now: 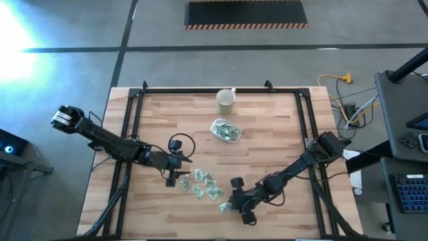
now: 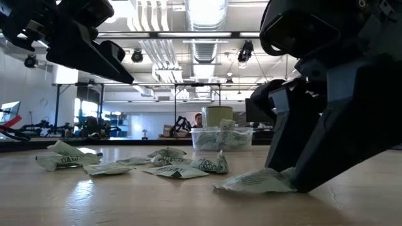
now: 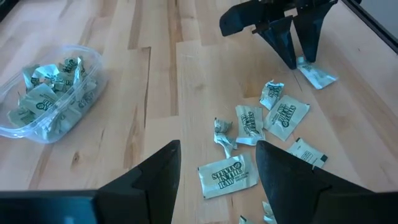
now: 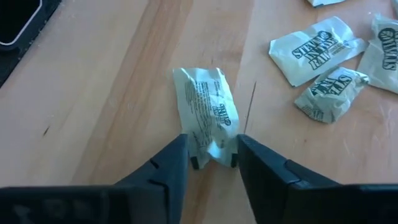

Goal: Pick and place items into bin
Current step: Put the green stevia packet into the transparent bin

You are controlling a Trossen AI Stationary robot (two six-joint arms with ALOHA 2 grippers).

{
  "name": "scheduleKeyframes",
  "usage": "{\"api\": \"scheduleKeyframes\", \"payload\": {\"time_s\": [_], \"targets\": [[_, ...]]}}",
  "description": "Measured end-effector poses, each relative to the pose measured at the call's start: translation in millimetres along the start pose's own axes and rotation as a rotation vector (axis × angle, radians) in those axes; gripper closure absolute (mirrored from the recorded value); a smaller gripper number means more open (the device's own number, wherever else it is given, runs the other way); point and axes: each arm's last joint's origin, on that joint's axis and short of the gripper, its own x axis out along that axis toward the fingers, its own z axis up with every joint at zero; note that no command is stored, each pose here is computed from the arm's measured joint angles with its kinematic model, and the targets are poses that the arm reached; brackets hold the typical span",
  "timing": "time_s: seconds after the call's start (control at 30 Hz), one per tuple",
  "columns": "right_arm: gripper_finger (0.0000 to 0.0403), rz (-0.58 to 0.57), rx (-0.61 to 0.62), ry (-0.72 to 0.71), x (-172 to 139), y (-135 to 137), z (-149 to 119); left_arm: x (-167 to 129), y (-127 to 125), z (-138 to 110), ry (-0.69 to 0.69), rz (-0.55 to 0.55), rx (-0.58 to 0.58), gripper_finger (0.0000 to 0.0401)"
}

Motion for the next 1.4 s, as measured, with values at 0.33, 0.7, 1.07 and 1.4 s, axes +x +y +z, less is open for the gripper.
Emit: {"api": "scheduleKeyframes", "payload": {"time_s": [0.33, 0.7, 1.07, 1.4], "targets": [[0.0357, 0.000, -0.021, -0.003, -3, 0, 1, 0, 0, 0, -0.004, 0.000, -0.001, 0.0209], [0.0390, -0.151, -0.112, -0.039, -23, -9, 15, 0, 0, 1, -0.008, -0.001, -0.002, 0.0209], [0.0390, -0.706, -0.158, -0.063, -71, -37, 29, 1, 0, -3, 0.003, -0.001, 0.002, 0.0209], [0.0390, -0.960, -0.022, -0.019, -88, -99, 38, 1, 0, -2, -0.018, -0.002, 0.002, 0.0209]]}}
